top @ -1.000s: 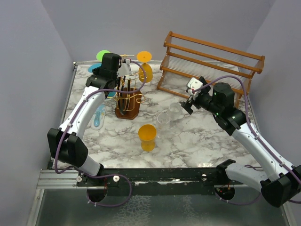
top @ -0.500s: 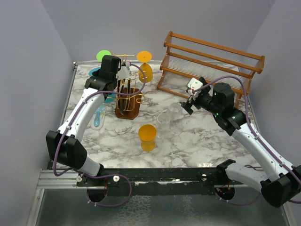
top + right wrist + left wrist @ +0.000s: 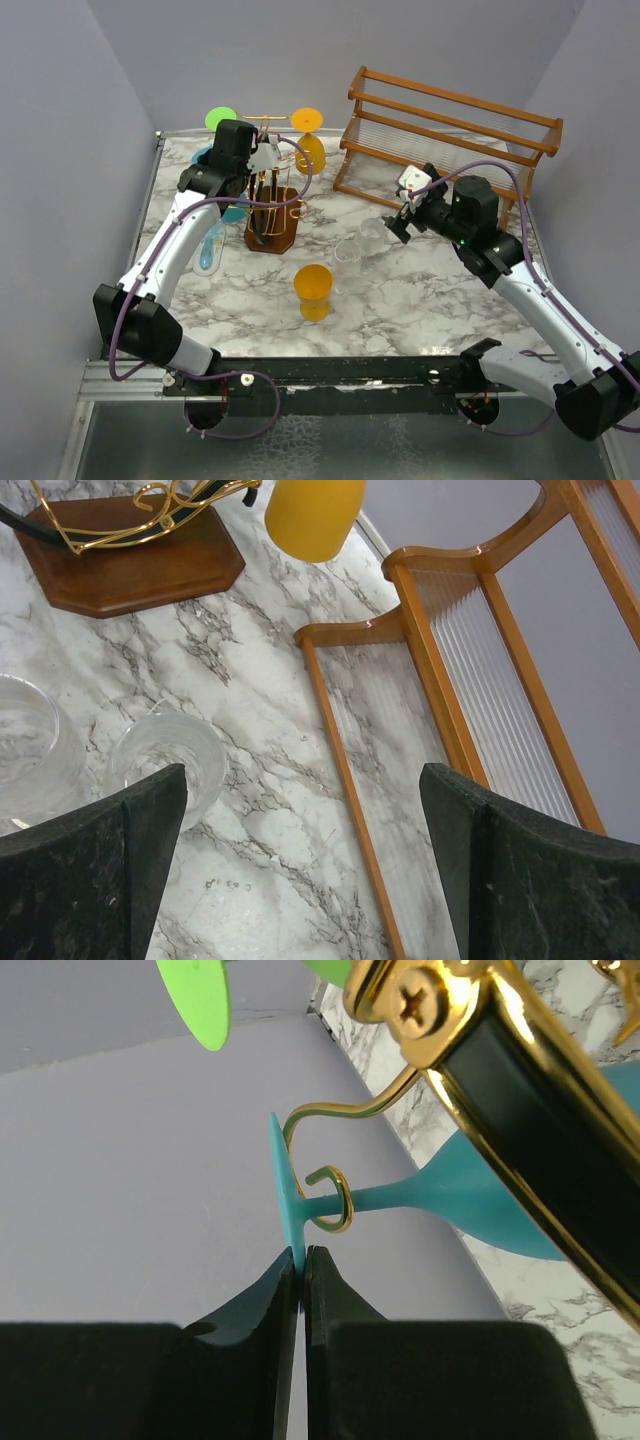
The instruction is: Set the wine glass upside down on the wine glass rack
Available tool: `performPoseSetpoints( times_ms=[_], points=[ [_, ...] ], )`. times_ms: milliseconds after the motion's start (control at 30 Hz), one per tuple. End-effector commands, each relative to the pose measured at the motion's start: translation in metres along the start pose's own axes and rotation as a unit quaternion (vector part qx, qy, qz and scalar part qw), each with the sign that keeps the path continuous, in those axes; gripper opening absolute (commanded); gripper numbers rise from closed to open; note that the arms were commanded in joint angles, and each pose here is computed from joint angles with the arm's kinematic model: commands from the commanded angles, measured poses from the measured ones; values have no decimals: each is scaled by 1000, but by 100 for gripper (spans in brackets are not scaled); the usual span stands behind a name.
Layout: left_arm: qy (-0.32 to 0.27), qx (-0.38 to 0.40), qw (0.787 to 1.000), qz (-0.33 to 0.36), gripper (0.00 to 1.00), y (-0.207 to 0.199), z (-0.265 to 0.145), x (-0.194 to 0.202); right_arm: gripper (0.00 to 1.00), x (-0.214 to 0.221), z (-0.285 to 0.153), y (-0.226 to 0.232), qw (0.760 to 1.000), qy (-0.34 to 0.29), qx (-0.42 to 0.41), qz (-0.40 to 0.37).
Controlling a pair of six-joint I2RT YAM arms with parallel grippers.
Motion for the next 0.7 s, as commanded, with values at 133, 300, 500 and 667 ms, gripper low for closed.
performPoseSetpoints(
  times_ms=[133,300,500,667],
  points=[
    [-36,28,999,-20,18,-5,-13,-8,100,-8,-4,-5,1000,-23,13,0],
    [-39,44,998,-21,24,-11,-14,-8,100,-8,-5,-6,1000,-24,14,0],
    [-49,63,997,-23,32,-13,-22,-8,100,-11,-2,-7,1000,-22,-1,-14],
    [-59,74,995,-27,40,-12,-32,-7,100,-20,1,3,997,-44,-66,-24]
  ],
)
Point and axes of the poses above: each gripper's point midway between its finger pads, its own z axis out along the fingers, its own y axis along the line the jaws close on, x = y × z, the point moved 5 cm from there along -z, back along the fingers, and after that the axes turned 15 degrees about -z, right-handed, at the moved point
